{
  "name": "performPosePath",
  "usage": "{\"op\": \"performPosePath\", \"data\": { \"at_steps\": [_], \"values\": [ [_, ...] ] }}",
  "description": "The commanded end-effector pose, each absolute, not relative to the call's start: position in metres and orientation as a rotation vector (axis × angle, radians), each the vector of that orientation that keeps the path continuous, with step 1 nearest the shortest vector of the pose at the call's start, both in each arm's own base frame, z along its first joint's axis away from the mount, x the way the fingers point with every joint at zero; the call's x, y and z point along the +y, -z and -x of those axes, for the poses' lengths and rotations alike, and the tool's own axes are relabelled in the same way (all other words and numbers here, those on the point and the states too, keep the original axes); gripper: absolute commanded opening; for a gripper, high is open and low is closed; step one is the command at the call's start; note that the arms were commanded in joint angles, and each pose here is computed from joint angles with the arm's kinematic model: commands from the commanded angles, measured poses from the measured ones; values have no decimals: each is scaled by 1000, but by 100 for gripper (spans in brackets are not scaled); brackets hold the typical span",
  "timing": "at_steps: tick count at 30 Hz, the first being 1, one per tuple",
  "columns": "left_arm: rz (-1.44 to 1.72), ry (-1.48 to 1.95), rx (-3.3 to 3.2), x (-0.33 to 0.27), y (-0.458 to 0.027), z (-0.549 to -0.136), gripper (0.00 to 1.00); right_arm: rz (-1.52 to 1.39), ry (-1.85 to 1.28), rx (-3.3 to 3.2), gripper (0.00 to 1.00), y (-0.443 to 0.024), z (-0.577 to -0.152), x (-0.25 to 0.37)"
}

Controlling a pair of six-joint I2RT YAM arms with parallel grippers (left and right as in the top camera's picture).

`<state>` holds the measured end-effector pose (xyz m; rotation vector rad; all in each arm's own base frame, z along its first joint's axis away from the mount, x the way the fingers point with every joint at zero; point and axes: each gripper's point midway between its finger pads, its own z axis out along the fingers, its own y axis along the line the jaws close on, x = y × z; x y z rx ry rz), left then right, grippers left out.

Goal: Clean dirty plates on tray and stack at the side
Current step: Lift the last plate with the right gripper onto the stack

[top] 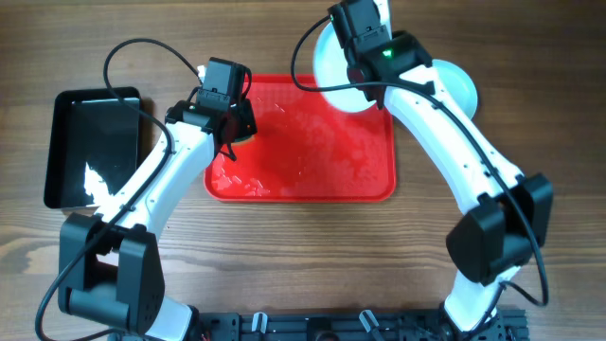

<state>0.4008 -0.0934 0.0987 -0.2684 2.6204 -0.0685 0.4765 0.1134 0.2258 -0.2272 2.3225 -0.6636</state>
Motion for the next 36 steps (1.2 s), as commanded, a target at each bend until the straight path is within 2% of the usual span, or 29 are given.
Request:
{"op": "performPosePath", "data": {
  "at_steps": [1, 5, 10, 19, 21, 23, 26, 32, 36],
  "values": [
    [276, 78, 2642, -95, -91, -398, 4, 176, 957, 2127, 4, -288, -469, 91],
    [276, 77, 2641, -95, -91, -398, 4, 225, 1055, 2054, 4, -303, -464, 104],
    [276, 77, 2642, -95, -91, -398, 4, 141, 1168, 1935, 4, -328, -452, 112],
    [276, 77, 2642, -95, -91, -398, 4, 131, 1105, 1965, 4, -318, -447, 118],
    [276, 77, 2642, -95, -91, -398, 4, 157, 999, 2044, 4, -299, -447, 124],
    [276, 78, 2642, -95, -91, -398, 4, 160, 747, 2225, 4, -261, -448, 131],
    [276, 76, 2644, -95, -91, -397, 4, -24, 427, 2430, 4, -225, -452, 115],
    [276, 76, 2645, -95, -91, -397, 4, -389, -42, 2603, 4, -191, -471, 19],
    [276, 76, 2645, -95, -91, -397, 4, -629, -135, 2603, 4, -151, -463, -57]
  ]
}}
